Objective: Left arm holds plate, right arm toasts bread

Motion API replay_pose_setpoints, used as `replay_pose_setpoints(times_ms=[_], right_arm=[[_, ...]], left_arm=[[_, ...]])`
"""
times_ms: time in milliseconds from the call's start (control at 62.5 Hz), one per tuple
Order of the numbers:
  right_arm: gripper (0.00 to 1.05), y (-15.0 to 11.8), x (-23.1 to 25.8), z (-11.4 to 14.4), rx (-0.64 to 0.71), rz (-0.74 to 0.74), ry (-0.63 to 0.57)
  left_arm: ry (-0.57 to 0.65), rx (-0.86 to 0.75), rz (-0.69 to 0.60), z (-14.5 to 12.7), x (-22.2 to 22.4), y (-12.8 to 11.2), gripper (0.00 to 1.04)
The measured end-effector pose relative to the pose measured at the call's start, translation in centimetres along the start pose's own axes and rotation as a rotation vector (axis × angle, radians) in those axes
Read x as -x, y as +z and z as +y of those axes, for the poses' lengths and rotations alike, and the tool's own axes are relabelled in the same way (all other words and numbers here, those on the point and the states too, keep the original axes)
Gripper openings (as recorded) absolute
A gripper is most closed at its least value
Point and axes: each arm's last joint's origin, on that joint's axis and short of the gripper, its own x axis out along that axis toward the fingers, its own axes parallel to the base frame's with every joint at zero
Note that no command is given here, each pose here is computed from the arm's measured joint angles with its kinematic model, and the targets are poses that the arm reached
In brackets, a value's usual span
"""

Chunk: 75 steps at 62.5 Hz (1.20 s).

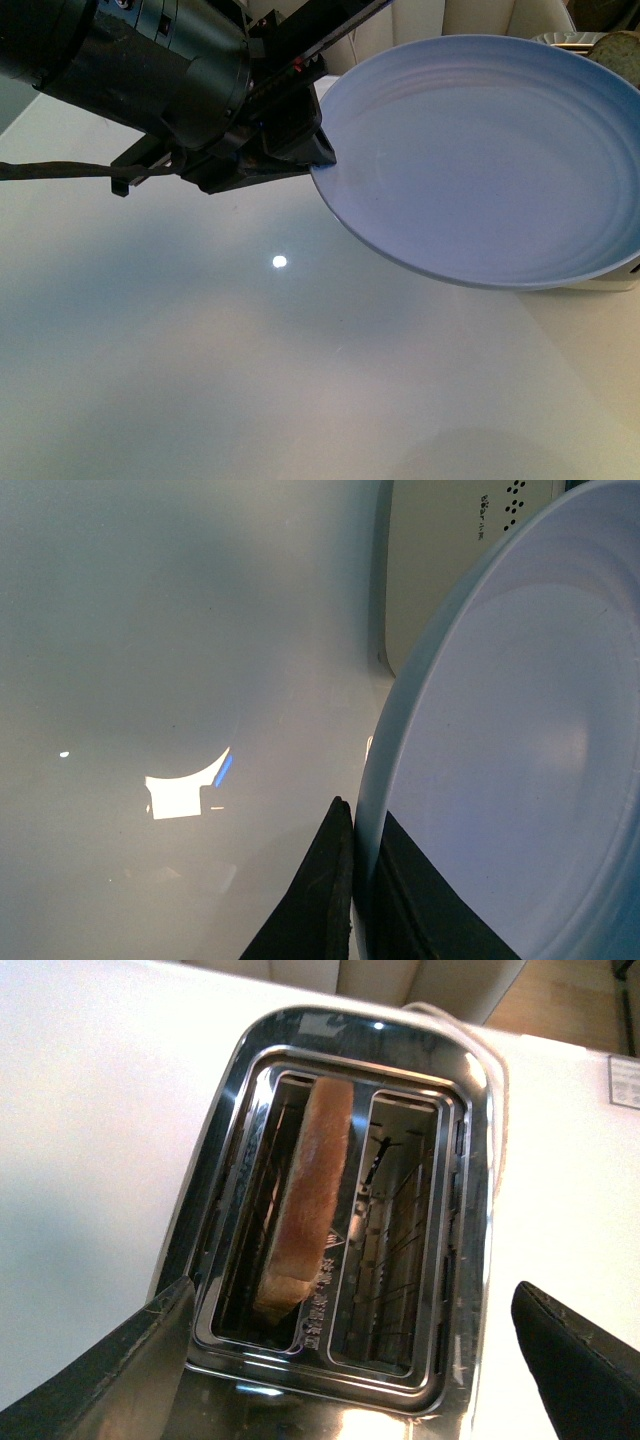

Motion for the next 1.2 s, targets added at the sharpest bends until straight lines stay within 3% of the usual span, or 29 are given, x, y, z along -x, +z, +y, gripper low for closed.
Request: replay_pose_setpoints(times_ms=[512, 896, 1024, 1200], right_arm=[[0.96, 1.0, 9.8, -0.9, -0.155, -0.284, -0.03], [0.96, -2.2, 15.8, 0.0, -0.217, -0.404, -0.059], [0.77, -3.9, 16.8, 1.1, -0.173, -0.578, -0.089], [0.49, -7.1, 16.4, 2.6, -0.169, -0.583, -0.087]], left_arm=[[0.002, -0.002, 0.0, -0.1, 0.0, -0.1, 0.03], [0.02, 0.002, 0.004, 0.3, -0.2, -0.4, 0.03], [0.022, 0.001, 0.004, 0.3, -0.2, -0.5, 0.03], [0.022, 0.0, 0.005, 0.2, -0.2, -0.5, 0.03]])
